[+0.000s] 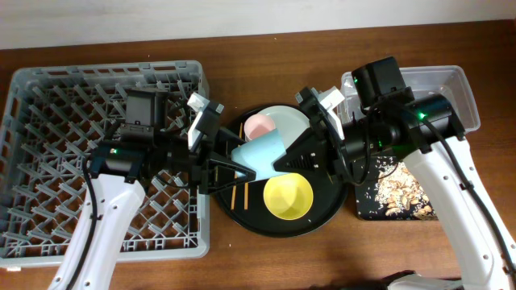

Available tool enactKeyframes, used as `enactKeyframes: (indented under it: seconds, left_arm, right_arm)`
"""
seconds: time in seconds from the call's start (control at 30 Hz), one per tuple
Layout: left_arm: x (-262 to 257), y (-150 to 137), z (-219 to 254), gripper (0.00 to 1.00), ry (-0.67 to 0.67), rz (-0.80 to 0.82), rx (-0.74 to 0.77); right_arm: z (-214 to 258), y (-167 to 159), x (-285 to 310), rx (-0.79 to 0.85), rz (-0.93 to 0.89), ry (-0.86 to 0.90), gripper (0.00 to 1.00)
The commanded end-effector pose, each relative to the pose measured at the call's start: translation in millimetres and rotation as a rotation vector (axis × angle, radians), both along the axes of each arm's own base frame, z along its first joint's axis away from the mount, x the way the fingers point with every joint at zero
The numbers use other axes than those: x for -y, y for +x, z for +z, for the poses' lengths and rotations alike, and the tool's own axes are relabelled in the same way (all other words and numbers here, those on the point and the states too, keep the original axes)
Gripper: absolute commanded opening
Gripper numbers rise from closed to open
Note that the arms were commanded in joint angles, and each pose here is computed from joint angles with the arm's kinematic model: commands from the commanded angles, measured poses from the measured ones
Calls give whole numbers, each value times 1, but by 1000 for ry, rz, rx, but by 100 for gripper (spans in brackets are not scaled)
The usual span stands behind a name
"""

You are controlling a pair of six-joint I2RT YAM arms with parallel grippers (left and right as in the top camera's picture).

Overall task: Sort waste into correct bins and load items into the dishwasher rack
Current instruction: 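Hand the blue cup from the right gripper to the left gripper, then place the blue cup upside down in the dish rack with the left gripper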

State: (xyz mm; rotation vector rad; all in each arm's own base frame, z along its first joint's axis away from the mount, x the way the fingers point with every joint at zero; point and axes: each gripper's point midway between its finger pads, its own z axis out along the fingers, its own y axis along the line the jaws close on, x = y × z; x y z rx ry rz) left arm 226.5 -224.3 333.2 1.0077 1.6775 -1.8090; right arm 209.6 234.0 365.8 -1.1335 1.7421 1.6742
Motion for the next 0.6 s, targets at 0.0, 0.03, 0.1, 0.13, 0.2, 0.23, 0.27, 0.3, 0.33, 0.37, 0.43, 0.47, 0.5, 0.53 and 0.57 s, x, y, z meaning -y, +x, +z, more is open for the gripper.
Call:
enactKeyframes:
  seconds: [0.0, 0.03, 0.1, 0.13, 0.2, 0.23, 0.27, 0.3, 0.33, 0.37, 0.43, 0.47, 0.5, 0.53, 0.57]
  left_arm:
    - [0, -4, 9, 67, -26, -17, 31]
    - [0, -4, 9, 65, -26, -17, 31]
    - [0, -4, 9, 55, -26, -17, 32]
    - [0, -4, 9, 51, -26, -17, 31]
    - [0, -4, 9, 44, -26, -17, 32]
    - [0, -4, 9, 43, -26, -17, 31]
    - [0, -4, 9, 43, -26, -17, 31]
    - [0, -4, 9, 43, -26, -17, 31]
    - [0, -4, 9, 45, -26, -17, 31]
    - [0, -4, 10, 47, -27, -18, 31]
    - [0, -5, 10, 47, -27, -18, 31]
    - [0, -5, 9, 48, -27, -18, 31]
    - [0, -5, 10, 47, -27, -18, 31]
    - [0, -4, 9, 47, -27, -17, 31]
    - [-1, -4, 10, 47, -26, -14, 31]
  right_arm:
    - [-5, 2, -2, 7, 5, -12, 7]
    - [-5, 2, -2, 7, 5, -12, 8]
    - [-5, 2, -2, 7, 5, -12, 9]
    - [-5, 2, -2, 8, 5, -12, 9]
    - [-5, 2, -2, 9, 4, -11, 9]
    - [-5, 2, -2, 9, 4, -11, 9]
    - [-5, 2, -2, 9, 5, -11, 9]
    - [-5, 2, -2, 9, 5, -10, 10]
    - [-5, 2, -2, 10, 5, -10, 12]
    - [-5, 2, -2, 10, 5, -11, 13]
    - [-5, 2, -2, 10, 4, -11, 15]
    - [-5, 2, -2, 10, 4, -11, 18]
    - [-6, 2, -2, 11, 4, -12, 20]
    - [-6, 2, -2, 12, 2, -15, 29]
    - [-8, 4, -1, 16, -6, -27, 36]
